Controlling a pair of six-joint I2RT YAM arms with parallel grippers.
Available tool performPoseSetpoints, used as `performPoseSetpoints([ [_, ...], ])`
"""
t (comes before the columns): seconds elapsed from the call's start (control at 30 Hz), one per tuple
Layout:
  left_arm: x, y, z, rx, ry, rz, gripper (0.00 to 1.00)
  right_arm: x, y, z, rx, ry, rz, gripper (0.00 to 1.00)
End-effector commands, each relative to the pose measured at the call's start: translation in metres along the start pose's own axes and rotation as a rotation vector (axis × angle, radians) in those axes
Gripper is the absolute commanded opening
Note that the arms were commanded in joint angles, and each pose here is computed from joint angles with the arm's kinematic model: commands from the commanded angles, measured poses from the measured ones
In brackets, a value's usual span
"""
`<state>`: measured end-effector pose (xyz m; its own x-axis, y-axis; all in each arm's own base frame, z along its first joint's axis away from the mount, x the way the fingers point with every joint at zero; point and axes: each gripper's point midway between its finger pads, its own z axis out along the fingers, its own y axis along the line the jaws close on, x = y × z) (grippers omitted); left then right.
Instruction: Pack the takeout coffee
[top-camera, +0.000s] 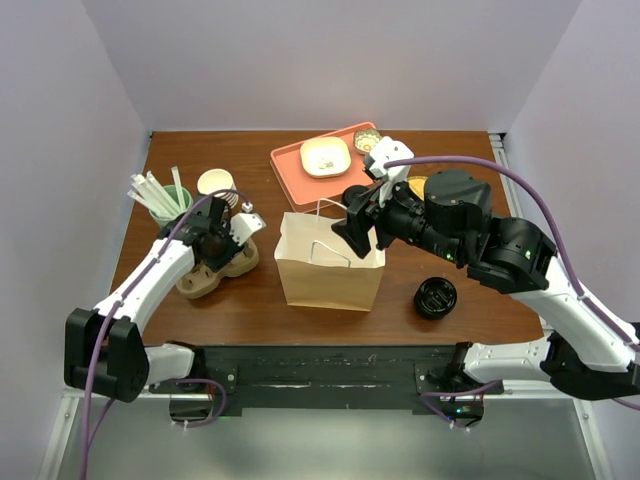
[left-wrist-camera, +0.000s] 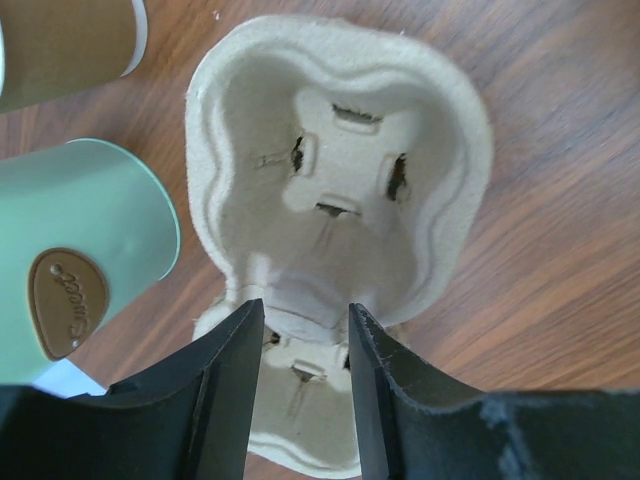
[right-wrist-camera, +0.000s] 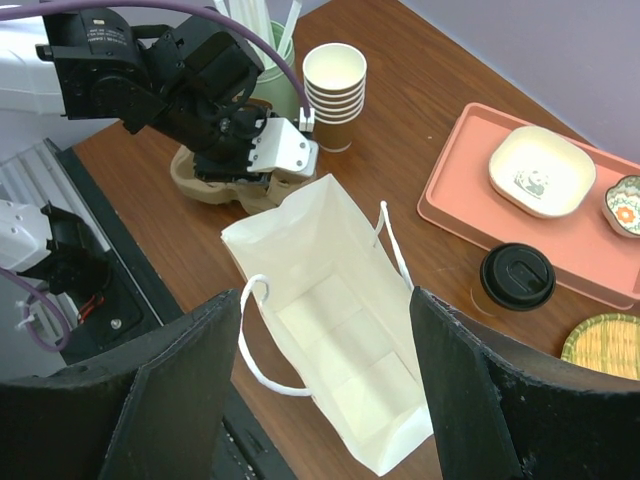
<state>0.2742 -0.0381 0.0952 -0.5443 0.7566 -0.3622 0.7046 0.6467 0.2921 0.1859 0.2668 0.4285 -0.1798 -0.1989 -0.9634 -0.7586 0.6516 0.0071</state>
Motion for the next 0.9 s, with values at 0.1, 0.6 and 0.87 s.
performPoseSetpoints([
  [0.1,-0.003,0.010,0.002,0.013,-0.018,0.035,0.45,-0.016,0.000,-0.007,-0.005,-0.048,-0.008,0.73],
  [0.6,-0.003,0.013,0.008,0.036,0.015,0.043,0.45,-0.022,0.001,-0.004,-0.010,-0.052,-0.011,0.73],
  [0.87,0.000,0.017,0.008,0.021,0.033,0.053,0.47,-0.021,0.002,-0.003,-0.013,-0.051,-0.009,0.73],
])
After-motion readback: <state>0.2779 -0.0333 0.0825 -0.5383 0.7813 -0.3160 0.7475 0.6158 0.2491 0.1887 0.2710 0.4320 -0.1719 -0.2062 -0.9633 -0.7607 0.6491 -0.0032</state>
